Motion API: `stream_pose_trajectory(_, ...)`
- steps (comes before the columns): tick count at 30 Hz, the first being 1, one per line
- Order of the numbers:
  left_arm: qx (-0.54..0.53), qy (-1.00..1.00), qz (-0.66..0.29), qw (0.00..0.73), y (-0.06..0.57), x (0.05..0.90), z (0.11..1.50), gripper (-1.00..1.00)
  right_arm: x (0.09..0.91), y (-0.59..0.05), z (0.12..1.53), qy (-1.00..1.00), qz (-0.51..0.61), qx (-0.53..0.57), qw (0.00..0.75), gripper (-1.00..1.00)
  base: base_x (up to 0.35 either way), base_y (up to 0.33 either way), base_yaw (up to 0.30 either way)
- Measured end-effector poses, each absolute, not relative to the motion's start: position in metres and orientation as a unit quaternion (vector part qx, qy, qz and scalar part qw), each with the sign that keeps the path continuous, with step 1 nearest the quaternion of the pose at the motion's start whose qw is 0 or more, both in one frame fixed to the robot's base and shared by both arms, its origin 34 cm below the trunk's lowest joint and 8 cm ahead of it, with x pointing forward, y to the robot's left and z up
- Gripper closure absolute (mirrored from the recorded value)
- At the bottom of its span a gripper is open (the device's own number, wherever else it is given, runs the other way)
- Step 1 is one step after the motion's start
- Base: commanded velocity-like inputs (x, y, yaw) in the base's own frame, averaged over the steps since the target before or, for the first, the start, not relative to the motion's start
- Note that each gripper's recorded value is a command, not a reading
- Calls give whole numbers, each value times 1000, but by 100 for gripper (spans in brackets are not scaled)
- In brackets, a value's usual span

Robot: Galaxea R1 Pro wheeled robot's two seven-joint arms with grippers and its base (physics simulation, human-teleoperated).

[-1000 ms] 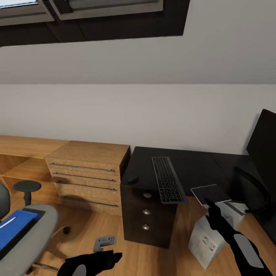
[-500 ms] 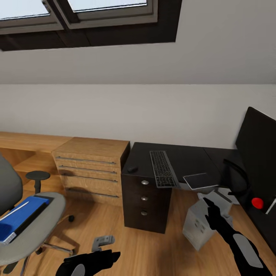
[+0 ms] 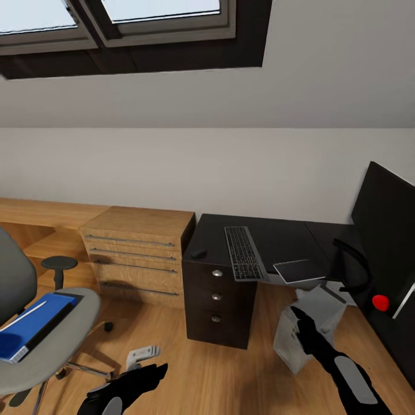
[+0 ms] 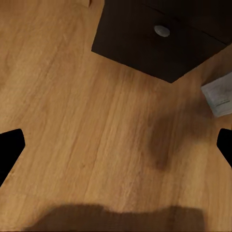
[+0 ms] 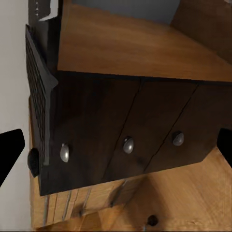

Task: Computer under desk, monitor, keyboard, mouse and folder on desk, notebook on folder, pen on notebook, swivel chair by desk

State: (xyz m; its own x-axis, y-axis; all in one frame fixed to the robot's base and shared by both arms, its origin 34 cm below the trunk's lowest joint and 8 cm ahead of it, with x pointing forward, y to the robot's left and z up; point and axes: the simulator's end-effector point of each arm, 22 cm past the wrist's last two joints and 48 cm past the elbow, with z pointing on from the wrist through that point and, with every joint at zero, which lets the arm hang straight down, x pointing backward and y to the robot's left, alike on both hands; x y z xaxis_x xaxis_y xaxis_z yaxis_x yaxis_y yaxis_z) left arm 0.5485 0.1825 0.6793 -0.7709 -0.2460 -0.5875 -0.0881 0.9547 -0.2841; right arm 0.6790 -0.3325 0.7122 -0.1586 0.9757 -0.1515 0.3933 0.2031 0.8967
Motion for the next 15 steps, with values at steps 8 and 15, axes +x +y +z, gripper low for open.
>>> stream_pose_trajectory(8,-99,953,-72,277,205,521,642,-100,640,-322,656,741,299,491,346,-100,0,0,0)
stream_pose_trajectory(15,-140,949,9,281,252,496,601,-100,568,-336,580,841,123,403,339,-100,0,0,0)
